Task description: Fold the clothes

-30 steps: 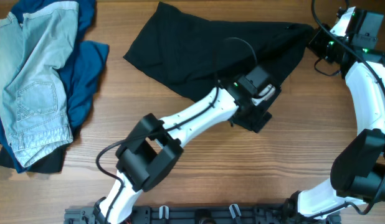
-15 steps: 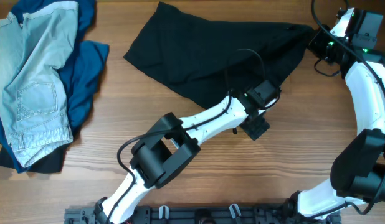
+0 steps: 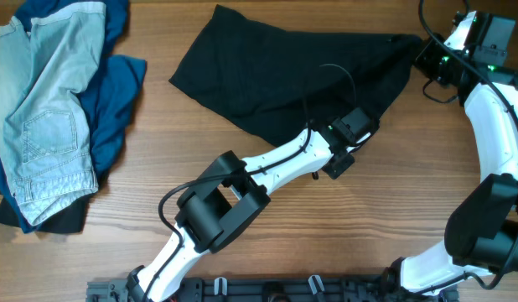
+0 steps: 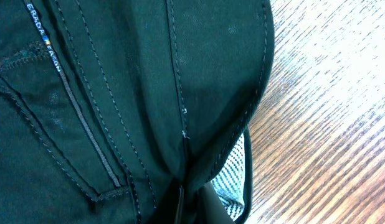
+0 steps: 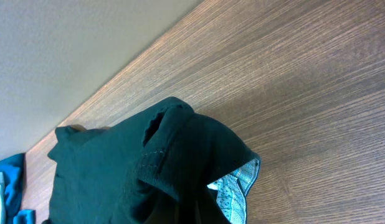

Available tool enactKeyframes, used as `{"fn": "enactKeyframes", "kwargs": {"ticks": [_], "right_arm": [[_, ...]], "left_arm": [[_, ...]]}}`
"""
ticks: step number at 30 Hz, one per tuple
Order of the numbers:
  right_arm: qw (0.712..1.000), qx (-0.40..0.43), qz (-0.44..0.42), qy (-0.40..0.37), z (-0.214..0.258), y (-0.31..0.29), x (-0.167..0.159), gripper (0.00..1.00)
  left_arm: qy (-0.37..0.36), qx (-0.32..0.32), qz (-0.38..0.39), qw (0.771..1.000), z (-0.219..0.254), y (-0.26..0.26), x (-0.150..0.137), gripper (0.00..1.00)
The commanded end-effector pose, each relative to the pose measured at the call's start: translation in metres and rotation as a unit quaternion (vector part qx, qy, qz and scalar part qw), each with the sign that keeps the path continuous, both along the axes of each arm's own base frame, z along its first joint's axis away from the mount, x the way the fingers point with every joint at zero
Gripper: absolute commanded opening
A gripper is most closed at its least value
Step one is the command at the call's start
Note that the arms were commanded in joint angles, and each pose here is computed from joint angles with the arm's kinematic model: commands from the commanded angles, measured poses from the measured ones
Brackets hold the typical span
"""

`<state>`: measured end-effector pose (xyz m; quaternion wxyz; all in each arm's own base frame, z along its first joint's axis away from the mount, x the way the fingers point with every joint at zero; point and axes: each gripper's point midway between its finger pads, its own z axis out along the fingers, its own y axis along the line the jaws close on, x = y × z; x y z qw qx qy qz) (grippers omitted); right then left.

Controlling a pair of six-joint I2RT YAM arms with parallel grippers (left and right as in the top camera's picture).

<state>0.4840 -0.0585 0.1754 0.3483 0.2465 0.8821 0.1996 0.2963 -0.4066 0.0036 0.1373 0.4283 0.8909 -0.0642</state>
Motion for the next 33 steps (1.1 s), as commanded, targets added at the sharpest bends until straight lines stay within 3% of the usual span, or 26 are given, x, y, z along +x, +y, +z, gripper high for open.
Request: {"fn": "enactKeyframes", "kwargs": {"ticks": [1, 6, 11, 15, 18, 20, 25, 30, 33], "right_arm": [[1.0, -0.007, -0.008, 0.004, -0.005, -0.004, 0.003, 0.04], [1.0, -0.002, -0.007, -0.009, 0.002, -0.008, 0.005, 0.04], [0.999, 0.01, -0.009, -0.031, 0.023, -0.015, 0.001, 0.04], [0.998, -0.008, -0.012, -0.063, 0.06, -0.021, -0.009, 0.04], [0.996, -0.025, -0.012, -0.087, 0.088, -0.02, -0.021, 0.04], [0.994, -0.032, -0.014, -0.105, 0.108, -0.019, -0.03, 0.04], [0.981, -0.059, -0.016, -0.185, 0.184, -0.009, -0.067, 0.04], [0.963, -0.089, -0.01, -0.254, 0.251, 0.006, -0.113, 0.04], [0.951, -0.11, -0.005, -0.29, 0.285, 0.016, -0.145, 0.04]], "left_arm": [[0.011, 0.012, -0.004, 1.0, -0.009, 0.003, -0.005, 0.04], [-0.035, 0.011, 0.045, 0.998, 0.043, 0.027, 0.018, 0.04], [-0.104, -0.034, 0.125, 0.986, 0.14, 0.076, 0.057, 0.04], [-0.195, -0.116, 0.221, 0.949, 0.255, 0.152, 0.09, 0.04], [-0.249, -0.161, 0.267, 0.917, 0.316, 0.2, 0.095, 0.04], [-0.285, -0.18, 0.293, 0.895, 0.348, 0.228, 0.095, 0.04], [-0.408, -0.23, 0.362, 0.806, 0.445, 0.308, 0.075, 0.04], [-0.468, -0.286, 0.361, 0.755, 0.503, 0.331, 0.035, 0.04], [-0.486, -0.307, 0.356, 0.737, 0.523, 0.338, 0.015, 0.04]]}}
